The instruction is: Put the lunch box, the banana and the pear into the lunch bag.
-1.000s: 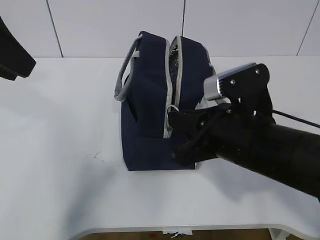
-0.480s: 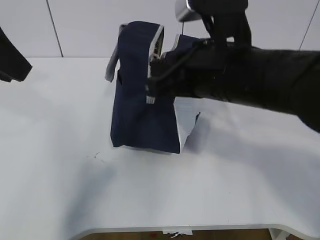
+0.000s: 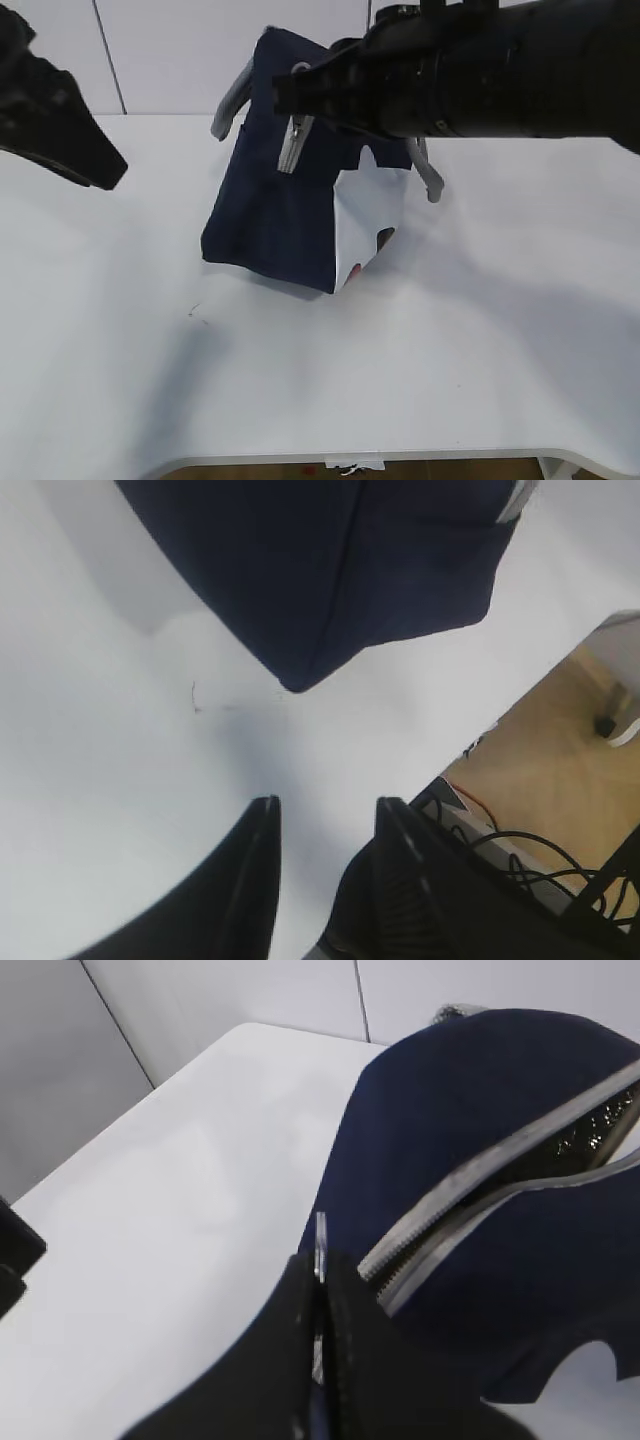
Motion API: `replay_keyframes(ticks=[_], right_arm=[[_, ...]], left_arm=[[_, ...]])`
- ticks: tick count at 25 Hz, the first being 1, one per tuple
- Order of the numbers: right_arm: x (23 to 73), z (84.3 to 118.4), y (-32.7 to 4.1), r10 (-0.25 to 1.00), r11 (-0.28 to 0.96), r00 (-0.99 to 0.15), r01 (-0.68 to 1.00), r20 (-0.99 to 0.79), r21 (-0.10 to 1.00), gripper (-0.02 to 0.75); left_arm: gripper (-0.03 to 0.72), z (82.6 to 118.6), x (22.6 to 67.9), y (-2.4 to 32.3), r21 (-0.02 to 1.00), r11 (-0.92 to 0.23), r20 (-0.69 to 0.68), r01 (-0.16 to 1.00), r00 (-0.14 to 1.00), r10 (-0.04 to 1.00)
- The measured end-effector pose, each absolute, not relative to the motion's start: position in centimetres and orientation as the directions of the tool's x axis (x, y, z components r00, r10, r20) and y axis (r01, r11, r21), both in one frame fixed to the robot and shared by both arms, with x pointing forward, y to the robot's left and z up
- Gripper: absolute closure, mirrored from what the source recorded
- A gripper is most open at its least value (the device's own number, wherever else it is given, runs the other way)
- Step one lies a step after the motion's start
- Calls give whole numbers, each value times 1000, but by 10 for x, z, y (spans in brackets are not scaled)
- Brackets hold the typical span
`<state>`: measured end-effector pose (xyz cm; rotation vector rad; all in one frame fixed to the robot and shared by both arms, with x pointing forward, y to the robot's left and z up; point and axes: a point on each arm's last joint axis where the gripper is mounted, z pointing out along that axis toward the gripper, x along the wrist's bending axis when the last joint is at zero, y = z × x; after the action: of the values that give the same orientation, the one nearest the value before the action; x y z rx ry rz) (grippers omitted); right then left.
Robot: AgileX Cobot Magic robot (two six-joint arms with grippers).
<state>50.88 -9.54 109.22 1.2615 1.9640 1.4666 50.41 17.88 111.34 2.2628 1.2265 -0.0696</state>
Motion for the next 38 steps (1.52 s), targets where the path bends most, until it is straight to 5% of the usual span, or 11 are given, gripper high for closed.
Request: replay_keyframes(ticks=[8,16,29,32,35,38], right_arm=[[506,1088,-96,831,25,-489,509,266,860,737],[507,1092,-94,809,-127,-423,553,409,824,737],[508,1094,-94,795,-184,-398,560,457,808,737],[508,1094,-94,795,-187,-397,559,458,808,737],[508,1094,-94,795,-187,-397,559,458,808,737],[509,1096,-94,793,-199,-400,543,459,816,737]], left_arm=[[438,1094,520,147,510,-464,-264,725,645,717],[299,1087,524,130,543,-475,-256,692,675,692],[296,1059,539,116,525,-496,-281,691,691,666],[403,1050,542,114,507,-502,-289,701,687,667],[609,1048,544,114,507,-505,-285,698,689,666],[688,1048,544,114,511,-517,-275,687,701,658]])
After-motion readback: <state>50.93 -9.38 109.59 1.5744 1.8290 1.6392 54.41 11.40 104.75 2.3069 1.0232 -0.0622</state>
